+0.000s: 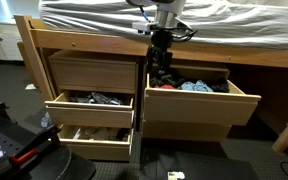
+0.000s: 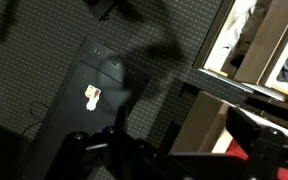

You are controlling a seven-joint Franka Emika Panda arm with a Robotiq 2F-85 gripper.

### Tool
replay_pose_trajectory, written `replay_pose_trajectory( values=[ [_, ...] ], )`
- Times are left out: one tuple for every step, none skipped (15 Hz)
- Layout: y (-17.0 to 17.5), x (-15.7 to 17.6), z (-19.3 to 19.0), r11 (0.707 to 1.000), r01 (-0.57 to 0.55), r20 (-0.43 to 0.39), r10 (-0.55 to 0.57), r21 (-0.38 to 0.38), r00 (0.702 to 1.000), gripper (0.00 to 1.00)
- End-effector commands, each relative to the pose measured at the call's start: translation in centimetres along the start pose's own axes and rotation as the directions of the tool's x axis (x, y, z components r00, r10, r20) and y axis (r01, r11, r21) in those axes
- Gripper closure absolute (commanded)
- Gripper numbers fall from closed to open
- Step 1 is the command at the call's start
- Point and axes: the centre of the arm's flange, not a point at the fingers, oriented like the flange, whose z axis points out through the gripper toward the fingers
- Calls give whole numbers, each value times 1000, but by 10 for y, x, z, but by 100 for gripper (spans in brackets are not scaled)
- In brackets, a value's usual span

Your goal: Close the top right drawer

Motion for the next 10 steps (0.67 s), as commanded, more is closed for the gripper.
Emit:
replay_pose_trajectory(
  values=[
    [-3, 6, 7, 1000, 5, 15, -5, -10, 1000, 0],
    [-6, 11, 11, 1000, 9, 19, -8, -16, 1000, 0],
    [-6, 2, 7, 1000, 0, -11, 0, 30, 1000, 0],
    [-16, -6, 11, 998, 3, -36, 0, 59, 999, 0],
    [-40, 6, 30, 998, -48, -43, 49, 31, 998, 0],
    [-57, 18, 49, 995, -101, -68, 101, 9, 993, 0],
    [-73, 29, 73, 990, -138, -83, 137, -15, 987, 0],
    [-85, 32, 89, 984, -175, -103, 171, -31, 980, 0],
    [-98, 34, 108, 976, -210, -116, 203, -56, 972, 0],
    [-109, 37, 122, 968, -238, -119, 229, -74, 966, 0]
  ],
)
